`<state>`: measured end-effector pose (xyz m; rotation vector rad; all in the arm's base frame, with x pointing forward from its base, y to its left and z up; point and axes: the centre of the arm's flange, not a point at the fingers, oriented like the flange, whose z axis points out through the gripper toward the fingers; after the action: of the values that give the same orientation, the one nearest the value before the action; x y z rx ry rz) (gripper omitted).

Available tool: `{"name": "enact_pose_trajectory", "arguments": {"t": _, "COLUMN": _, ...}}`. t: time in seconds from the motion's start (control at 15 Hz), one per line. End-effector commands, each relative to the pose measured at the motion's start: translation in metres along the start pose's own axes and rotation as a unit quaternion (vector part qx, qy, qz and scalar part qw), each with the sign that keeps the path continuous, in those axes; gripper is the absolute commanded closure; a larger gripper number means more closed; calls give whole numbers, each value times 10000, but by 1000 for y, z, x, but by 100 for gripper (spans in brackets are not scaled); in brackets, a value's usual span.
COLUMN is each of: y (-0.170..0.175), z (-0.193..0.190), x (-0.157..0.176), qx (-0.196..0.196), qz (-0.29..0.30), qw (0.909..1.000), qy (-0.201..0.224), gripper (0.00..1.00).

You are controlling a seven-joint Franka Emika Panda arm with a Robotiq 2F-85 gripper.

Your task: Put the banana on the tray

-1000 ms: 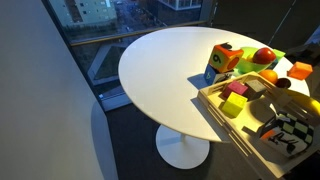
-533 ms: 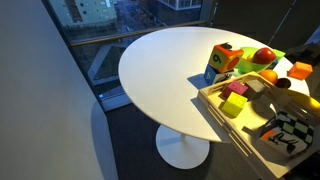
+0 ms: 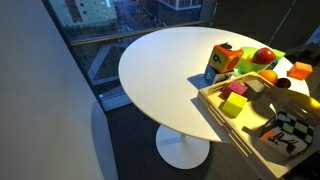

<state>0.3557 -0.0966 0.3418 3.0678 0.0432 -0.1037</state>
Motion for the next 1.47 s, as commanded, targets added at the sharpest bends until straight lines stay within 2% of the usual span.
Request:
{"name": "enact_pose_trajectory", "arguments": {"t": 0.0, "y": 1, "z": 13, "x": 5, "qx": 18, "qz": -49, "qw": 10000, "qy": -24, "gripper": 0}}
{"name": "enact_pose_trajectory", "arguments": {"t": 0.6, "y": -7, "z": 66, "x": 22, "qx": 116, "qz": -309, "qw": 9994, "qy": 132, "gripper": 0}}
{"name": "enact_pose_trajectory", "arguments": {"t": 1.4, "y": -30, "z": 130, "x": 41, "qx": 46, "qz": -636, "qw": 9979, "qy": -108, "gripper": 0}}
